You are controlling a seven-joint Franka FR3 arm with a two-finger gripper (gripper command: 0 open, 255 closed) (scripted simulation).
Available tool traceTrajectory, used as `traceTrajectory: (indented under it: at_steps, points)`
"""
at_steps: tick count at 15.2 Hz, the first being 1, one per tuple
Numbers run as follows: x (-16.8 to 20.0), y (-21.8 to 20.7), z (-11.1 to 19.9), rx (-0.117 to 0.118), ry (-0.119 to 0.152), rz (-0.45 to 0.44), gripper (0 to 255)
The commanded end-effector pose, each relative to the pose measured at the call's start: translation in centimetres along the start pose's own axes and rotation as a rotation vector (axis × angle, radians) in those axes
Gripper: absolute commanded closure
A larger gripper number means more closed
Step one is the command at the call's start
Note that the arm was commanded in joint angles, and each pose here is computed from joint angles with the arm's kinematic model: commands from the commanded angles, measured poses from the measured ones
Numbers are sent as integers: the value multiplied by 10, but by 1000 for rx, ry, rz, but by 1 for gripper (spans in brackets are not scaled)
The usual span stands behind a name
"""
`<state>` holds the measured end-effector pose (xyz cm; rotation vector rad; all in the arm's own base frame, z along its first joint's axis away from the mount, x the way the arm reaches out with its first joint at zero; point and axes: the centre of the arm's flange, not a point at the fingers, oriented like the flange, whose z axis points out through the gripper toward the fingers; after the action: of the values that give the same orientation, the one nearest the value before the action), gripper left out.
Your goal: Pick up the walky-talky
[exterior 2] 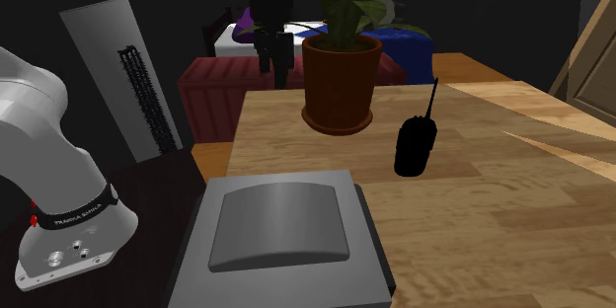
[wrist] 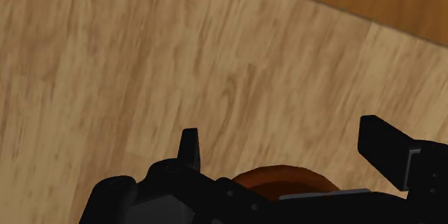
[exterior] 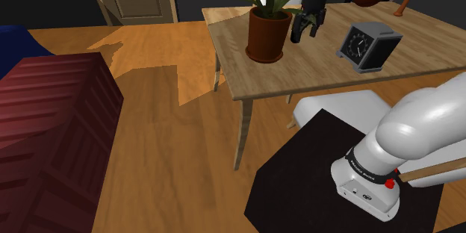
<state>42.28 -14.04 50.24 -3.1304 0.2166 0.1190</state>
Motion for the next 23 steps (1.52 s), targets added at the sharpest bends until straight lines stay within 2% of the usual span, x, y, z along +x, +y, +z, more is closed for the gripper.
traceTrajectory:
  at_steps: [1,20,23]
  points:
    - [14,19,4,-12,18,11,0]
    - [155,190,1,-114,182,113,0]
    - [157,191,12,-114,183,114,0]
